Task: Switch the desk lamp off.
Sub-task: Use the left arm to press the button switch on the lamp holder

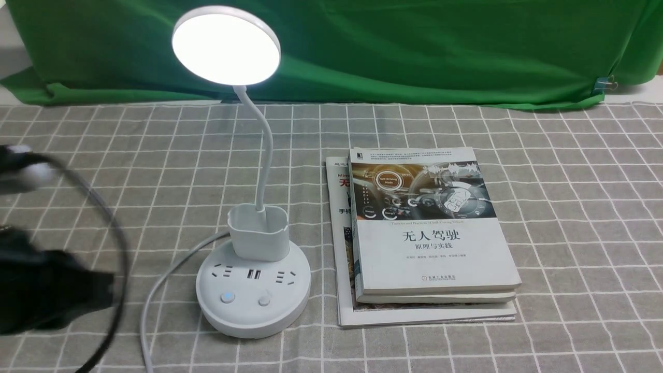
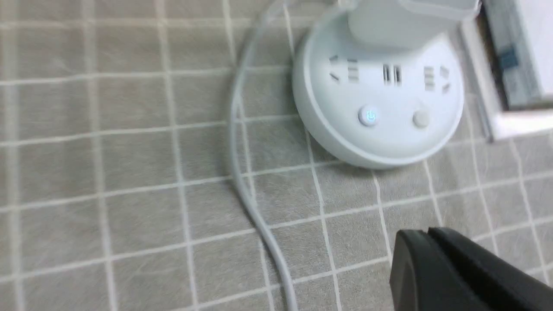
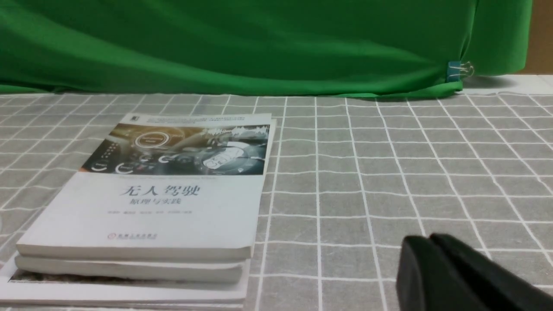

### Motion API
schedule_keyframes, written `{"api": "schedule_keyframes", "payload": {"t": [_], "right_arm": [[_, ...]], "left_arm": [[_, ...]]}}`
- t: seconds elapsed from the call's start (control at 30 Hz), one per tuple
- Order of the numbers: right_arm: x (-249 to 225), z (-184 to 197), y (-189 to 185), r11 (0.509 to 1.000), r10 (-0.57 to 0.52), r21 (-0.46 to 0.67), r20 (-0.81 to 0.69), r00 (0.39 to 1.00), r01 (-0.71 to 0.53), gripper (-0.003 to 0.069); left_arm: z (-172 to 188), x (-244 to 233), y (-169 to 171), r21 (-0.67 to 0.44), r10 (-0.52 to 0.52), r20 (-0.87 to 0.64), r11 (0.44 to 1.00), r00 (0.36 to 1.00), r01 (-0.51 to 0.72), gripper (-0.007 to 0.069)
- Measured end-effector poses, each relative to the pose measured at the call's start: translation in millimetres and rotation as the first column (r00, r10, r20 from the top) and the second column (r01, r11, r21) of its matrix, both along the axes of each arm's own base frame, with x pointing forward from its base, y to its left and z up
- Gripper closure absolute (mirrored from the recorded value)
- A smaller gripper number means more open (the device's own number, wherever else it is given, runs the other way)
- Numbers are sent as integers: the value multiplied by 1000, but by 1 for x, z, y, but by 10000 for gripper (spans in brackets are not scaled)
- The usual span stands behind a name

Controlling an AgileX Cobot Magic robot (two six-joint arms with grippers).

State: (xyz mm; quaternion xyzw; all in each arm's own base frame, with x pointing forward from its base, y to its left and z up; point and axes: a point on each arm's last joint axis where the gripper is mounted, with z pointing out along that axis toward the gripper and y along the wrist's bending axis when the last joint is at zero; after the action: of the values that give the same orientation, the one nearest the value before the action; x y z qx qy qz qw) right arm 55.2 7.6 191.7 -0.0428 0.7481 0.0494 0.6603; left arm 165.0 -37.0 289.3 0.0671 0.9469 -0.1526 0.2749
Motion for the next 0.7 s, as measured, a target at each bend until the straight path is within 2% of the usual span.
{"api": "schedule_keyframes", "payload": {"t": [0.13,0.3,0.47,0.7], "right_arm": [[0,0,0,1000,0,0,0,1000,0,623],[0,0,0,1000,0,0,0,1000,0,623],[0,0,0,1000,0,-1,0,1000,0,623],[0,0,0,1000,0,-1,0,1000,0,623]], "left_arm": [[-20,35,-27,78,-122,-84,989,989,129,624],[-36,57,-74,124,-232,-179,959,956,256,624],[-46,70,-117,190,-244,-248,936,937,295,624],[-58,82,-140,205,-249,-312,925,917,321,624]]}}
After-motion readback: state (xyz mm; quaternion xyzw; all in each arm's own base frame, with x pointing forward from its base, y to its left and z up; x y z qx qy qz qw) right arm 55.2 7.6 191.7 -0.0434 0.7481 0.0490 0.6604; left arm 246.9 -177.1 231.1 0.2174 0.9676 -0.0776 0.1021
